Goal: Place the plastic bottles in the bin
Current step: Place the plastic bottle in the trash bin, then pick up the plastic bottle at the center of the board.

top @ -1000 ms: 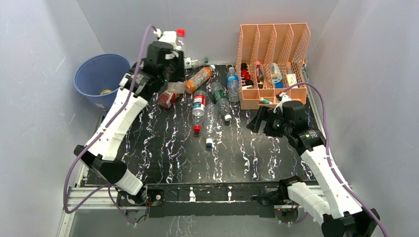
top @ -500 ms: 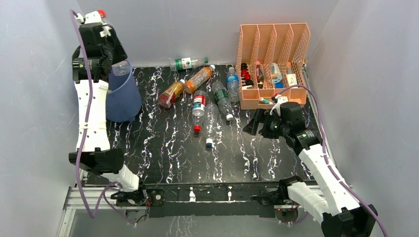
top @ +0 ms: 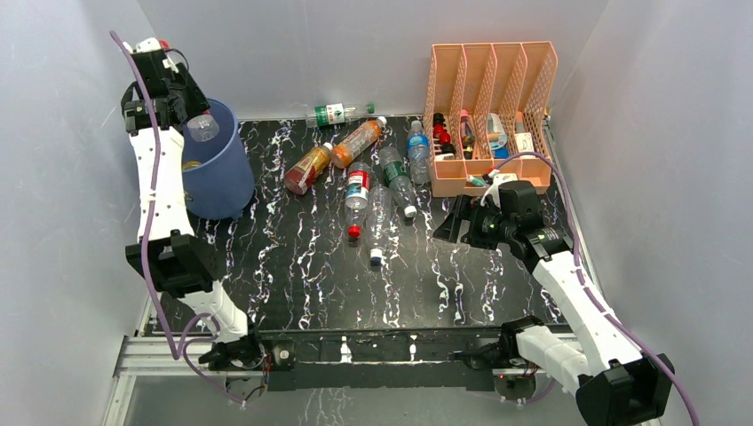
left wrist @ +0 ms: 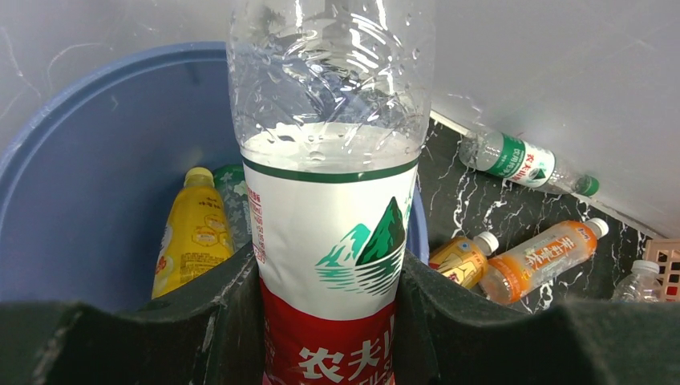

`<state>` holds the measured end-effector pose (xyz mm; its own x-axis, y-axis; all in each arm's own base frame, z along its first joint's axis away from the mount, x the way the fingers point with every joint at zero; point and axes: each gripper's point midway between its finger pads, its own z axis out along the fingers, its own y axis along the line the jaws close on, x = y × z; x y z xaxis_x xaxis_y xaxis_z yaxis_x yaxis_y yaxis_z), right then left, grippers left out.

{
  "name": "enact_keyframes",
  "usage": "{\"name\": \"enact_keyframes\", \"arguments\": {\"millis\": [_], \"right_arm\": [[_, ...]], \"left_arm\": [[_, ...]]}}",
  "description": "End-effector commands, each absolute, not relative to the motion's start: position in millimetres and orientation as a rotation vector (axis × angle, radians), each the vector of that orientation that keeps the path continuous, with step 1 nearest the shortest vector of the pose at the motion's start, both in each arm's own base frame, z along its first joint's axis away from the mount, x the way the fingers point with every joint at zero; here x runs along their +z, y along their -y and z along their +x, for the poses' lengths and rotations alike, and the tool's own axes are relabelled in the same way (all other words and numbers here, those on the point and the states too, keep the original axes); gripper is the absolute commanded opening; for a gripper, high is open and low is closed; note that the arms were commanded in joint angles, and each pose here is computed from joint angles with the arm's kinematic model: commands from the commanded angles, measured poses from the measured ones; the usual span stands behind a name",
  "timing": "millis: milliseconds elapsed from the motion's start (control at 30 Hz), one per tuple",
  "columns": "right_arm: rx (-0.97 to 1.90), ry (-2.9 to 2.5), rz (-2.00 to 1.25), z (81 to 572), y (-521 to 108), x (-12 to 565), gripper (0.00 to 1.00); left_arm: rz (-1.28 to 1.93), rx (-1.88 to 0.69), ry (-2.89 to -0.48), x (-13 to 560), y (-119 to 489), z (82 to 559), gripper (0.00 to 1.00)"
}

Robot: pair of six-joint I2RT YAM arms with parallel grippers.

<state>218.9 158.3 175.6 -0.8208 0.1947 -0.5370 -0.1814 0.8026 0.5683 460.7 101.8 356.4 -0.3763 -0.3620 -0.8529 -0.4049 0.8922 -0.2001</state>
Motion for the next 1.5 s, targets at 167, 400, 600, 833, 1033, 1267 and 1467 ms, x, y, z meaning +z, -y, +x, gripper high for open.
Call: {"name": "enact_keyframes", "arguments": {"millis": [167,400,600,833,1033,1267,1467], "right_arm": [[0.889,-2.284,-0.035,232.3,-166.5,207.2,0.98],[0.898,-2.28,-0.042,230.1,-167.2,208.6,0.98],[0.908,-2.279,-0.047,228.0,-167.9,206.7,0.98],[0.95,-2.254,-0.077,229.6,-174.0,212.0,0.98],[1.013,-2.219,-0.124,233.8,-183.9,216.9,0.98],[1.098,-2.193,-0.184,235.2,-195.9,210.8,0.98],[1.113,-2.156,-0.207,245.5,-201.4,206.6,0.98]], "left_arm": [[-0.629,0.063,-1.986,348.2,-121.6,473.4,0.45],[-0.656,0.042,-1.98,356.4,-121.6,467.2,0.98],[-0.631,0.013,-1.931,388.6,-112.8,449.1,0.98],[-0.462,-0.304,-1.92,417.2,-43.8,421.8,0.98],[-0.218,-0.447,-1.971,423.4,58.5,389.5,0.9],[-0.059,-0.608,-2.082,388.1,151.1,349.5,0.68],[0.084,-0.637,-2.204,335.0,217.5,313.1,0.62]]}}
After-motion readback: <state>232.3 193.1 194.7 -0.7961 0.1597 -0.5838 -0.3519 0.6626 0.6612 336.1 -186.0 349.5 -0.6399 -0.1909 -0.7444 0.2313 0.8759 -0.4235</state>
